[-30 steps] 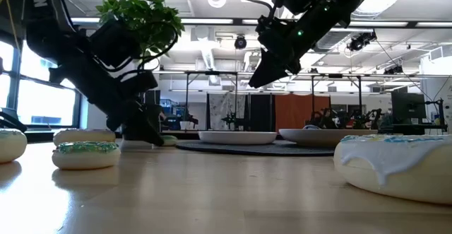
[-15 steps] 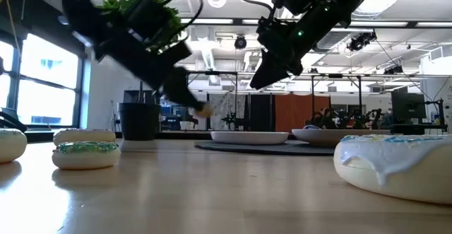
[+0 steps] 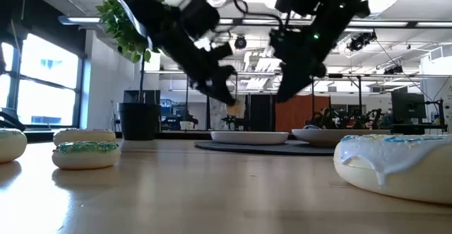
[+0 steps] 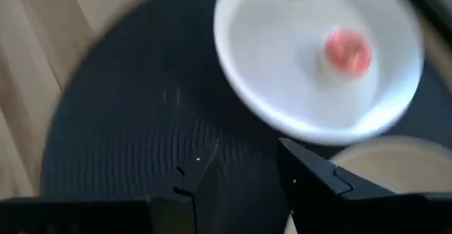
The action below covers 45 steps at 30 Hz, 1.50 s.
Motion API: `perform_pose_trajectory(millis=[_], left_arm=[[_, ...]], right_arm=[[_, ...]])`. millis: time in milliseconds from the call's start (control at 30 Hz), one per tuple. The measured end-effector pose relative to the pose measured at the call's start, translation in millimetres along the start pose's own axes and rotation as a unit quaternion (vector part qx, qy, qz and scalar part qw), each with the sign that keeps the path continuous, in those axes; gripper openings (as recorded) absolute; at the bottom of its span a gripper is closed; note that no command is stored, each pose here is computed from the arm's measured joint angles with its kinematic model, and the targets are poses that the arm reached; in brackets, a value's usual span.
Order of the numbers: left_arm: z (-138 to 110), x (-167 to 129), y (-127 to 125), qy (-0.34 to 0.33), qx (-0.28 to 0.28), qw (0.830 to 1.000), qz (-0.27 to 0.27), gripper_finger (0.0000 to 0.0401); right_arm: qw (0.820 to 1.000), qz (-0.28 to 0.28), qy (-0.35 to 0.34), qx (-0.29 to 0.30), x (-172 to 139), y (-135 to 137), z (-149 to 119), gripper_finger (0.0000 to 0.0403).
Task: Pick & Place donuts
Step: Put the top small green donut on the white plate, then put the small green donut on the white plate
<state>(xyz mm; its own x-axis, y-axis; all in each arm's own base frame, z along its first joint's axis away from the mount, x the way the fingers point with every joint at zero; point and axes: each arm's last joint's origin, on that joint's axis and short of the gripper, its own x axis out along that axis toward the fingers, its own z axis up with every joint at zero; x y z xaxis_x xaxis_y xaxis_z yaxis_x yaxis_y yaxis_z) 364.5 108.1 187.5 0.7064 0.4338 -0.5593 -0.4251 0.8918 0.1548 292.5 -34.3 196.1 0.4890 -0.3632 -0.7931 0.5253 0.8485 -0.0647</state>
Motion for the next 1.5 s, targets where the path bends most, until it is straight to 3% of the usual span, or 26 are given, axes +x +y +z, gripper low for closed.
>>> perform_pose_trajectory(millis=[100,267,500,633,1067,1233,1500], left_arm=[[-3.2,25.9,4.7,0.013,-0.021,1.000,-0.009,0.0012],[-4.4,55.1,6.9,0.024,-0.030,0.999,0.007,0.0038],[6.7,52.6,7.5,0.056,-0.016,0.998,0.034,0.0128],[4.5,52.2,4.5,0.071,-0.011,0.997,0.026,0.0164],[9.9,46.9,0.6,0.060,0.005,0.998,-0.010,0.0174],[28.0,24.7,1.9,0.039,0.011,0.998,-0.041,0.0175],[46.3,-28.1,4.4,0.060,0.059,0.994,-0.077,0.0175]], right_arm=[[0.999,0.004,0.042,0.012,-1.5,3.5,-11.0,0.0138],[0.997,0.048,0.051,0.034,5.3,12.8,-29.6,0.0138],[0.990,0.130,-0.016,0.047,16.0,27.1,-55.0,0.0137],[0.989,0.135,-0.036,0.055,20.7,28.7,-70.5,0.0137],[0.986,0.141,-0.033,0.084,18.1,39.6,-88.1,0.0137],[0.987,0.131,-0.030,0.087,21.2,42.0,-91.5,0.0137],[0.987,0.127,-0.014,0.100,40.6,48.4,-99.7,0.0137]])
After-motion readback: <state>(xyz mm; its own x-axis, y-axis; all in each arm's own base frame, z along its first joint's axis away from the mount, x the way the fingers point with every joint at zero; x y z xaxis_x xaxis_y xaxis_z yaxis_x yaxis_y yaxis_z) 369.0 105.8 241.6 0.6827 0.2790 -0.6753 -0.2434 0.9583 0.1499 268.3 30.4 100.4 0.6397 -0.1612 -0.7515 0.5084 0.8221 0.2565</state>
